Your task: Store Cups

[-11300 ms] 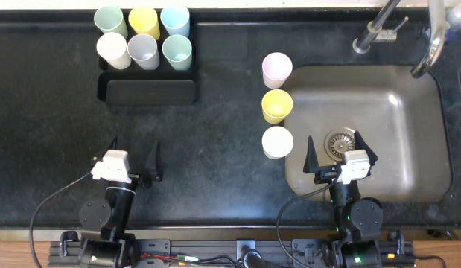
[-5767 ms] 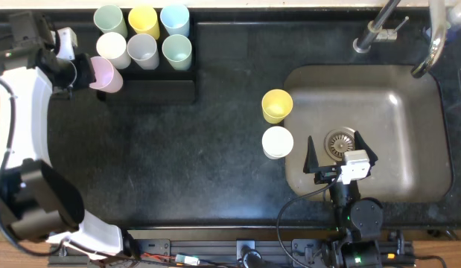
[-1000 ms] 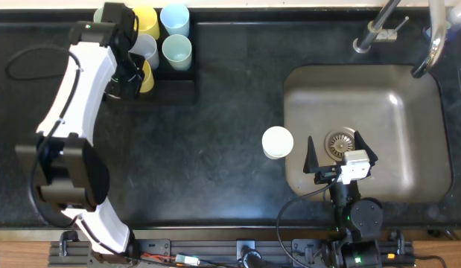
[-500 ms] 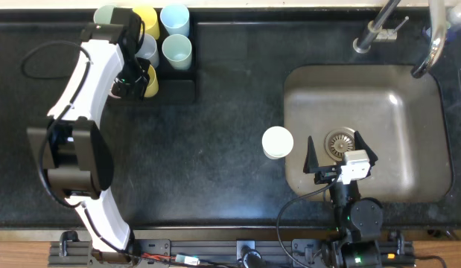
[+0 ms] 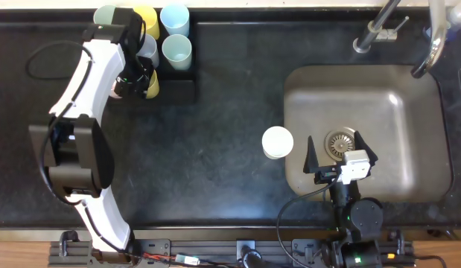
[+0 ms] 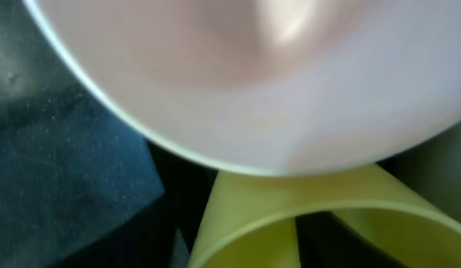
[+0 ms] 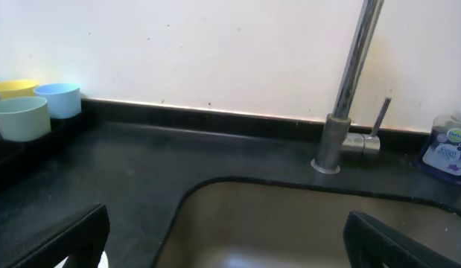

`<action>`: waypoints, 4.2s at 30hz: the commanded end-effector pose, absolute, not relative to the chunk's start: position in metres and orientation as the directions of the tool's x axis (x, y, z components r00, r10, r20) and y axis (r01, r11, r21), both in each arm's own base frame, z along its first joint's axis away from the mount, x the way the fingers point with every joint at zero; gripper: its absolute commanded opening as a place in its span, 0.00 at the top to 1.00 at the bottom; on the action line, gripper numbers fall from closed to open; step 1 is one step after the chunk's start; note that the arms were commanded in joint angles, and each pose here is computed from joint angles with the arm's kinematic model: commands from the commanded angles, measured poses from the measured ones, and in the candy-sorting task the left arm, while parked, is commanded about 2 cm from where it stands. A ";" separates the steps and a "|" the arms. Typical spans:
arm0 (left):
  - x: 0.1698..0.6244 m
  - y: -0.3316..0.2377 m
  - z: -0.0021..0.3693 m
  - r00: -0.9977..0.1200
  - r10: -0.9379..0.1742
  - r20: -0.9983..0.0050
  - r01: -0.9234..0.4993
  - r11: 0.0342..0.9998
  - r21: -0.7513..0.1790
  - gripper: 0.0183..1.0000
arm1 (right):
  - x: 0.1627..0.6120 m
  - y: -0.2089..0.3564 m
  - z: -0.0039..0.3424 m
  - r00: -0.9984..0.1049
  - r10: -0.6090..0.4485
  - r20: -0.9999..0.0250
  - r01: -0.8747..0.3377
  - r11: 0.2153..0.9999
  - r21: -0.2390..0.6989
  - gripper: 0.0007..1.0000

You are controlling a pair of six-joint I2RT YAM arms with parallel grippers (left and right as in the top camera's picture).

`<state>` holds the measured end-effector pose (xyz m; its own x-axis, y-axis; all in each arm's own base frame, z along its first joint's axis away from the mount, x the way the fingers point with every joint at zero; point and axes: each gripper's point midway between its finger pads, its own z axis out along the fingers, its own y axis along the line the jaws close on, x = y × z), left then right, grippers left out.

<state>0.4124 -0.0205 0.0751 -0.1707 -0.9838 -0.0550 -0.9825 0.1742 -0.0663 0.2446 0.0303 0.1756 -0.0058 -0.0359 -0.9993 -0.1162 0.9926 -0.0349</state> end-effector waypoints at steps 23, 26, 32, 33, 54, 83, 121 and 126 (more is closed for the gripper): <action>0.354 -0.086 0.412 -0.425 -0.511 -0.747 -0.161 0.855 -0.493 0.00 | 0.245 0.033 0.172 -0.007 -0.032 -0.999 -0.128 0.991 -0.031 0.00; 0.341 -0.087 0.436 -0.398 -0.382 -0.834 -0.014 0.911 -0.411 0.00 | 0.245 0.033 0.172 -0.007 -0.032 -0.999 -0.128 0.991 -0.031 0.00; 0.316 -0.066 0.477 -0.187 -0.187 -0.965 0.201 0.954 -0.223 0.00 | 0.245 0.033 0.172 -0.007 -0.032 -0.999 -0.128 0.991 -0.031 0.00; 0.311 -0.064 0.480 -0.146 -0.168 -0.975 0.219 0.955 -0.198 0.00 | 0.245 0.033 0.172 -0.007 -0.032 -0.999 -0.129 0.991 -0.031 0.00; 0.222 -0.030 0.307 0.097 -0.048 -0.994 0.176 0.984 -0.030 0.00 | 0.245 0.033 0.172 -0.007 -0.032 -0.999 -0.129 0.991 -0.031 0.00; 0.244 -0.026 0.160 -0.073 -0.052 -0.996 0.149 0.987 -0.062 0.00 | 0.245 0.033 0.172 -0.007 -0.032 -0.999 -0.128 0.991 -0.031 0.00; 0.244 -0.026 0.160 -0.073 -0.052 -0.996 0.149 0.987 -0.062 0.00 | 0.245 0.033 0.172 -0.007 -0.032 -0.999 -0.129 0.991 -0.031 0.00; 0.244 -0.026 0.160 -0.073 -0.052 -0.996 0.149 0.987 -0.062 0.00 | 0.245 0.033 0.172 -0.006 -0.032 -0.999 -0.129 0.991 -0.031 0.00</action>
<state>0.2441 -0.0301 0.1594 -0.0805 -0.0682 -0.9944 0.1648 0.9830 -0.0808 0.2446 0.0303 0.1754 -0.0066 -0.0360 -0.9993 -0.1162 0.9926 -0.0350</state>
